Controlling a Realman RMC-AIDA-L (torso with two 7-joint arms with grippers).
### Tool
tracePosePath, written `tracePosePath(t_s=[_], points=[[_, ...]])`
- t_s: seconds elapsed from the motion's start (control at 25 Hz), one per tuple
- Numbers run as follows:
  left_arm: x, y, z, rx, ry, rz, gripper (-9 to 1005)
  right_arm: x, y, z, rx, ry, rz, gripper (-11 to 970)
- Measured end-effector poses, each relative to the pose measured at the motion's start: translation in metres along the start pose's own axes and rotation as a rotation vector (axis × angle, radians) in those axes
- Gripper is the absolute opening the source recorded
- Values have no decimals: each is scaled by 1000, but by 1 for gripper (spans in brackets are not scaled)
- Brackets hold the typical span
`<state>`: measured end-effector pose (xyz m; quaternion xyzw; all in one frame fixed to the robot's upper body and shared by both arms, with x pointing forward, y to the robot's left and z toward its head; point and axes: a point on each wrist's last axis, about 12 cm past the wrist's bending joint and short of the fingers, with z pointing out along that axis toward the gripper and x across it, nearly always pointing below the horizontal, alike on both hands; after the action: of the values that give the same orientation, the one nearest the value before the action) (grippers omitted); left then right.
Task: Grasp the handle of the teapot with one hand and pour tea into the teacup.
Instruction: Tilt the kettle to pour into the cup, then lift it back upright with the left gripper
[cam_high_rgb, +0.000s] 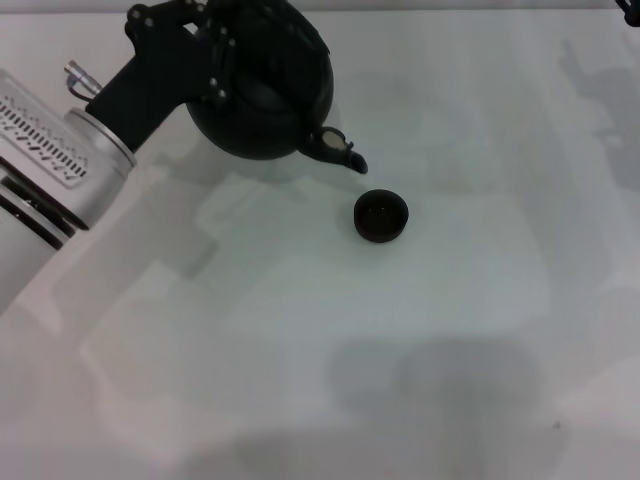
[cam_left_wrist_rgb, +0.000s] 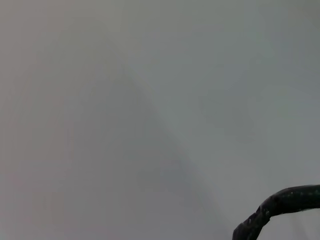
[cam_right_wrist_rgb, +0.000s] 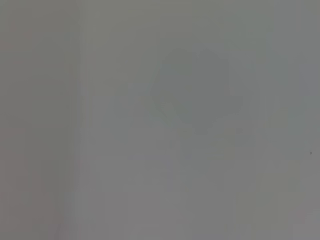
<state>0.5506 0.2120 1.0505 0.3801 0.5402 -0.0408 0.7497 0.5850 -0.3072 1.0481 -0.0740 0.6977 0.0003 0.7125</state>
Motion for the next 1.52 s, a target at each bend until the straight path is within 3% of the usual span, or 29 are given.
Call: tracePosePath(t_s=[0.24,0.36,0.8,1.32,1.52], points=[[2,-4,3,40,20,26,91,0,0,0,0,2,2,875],[1,-9,6,75,17,91,91,1,0,-1,1,4,3,875],[1,-13,10,93,24,159,91,2,-1,-3,3,7,3,875],[1,-13,17,90,50,158,91,1,-2,-2,15,3,7,875],[0,-14,18,54,56,113,92,1,-3,-2,24,1,12,875]])
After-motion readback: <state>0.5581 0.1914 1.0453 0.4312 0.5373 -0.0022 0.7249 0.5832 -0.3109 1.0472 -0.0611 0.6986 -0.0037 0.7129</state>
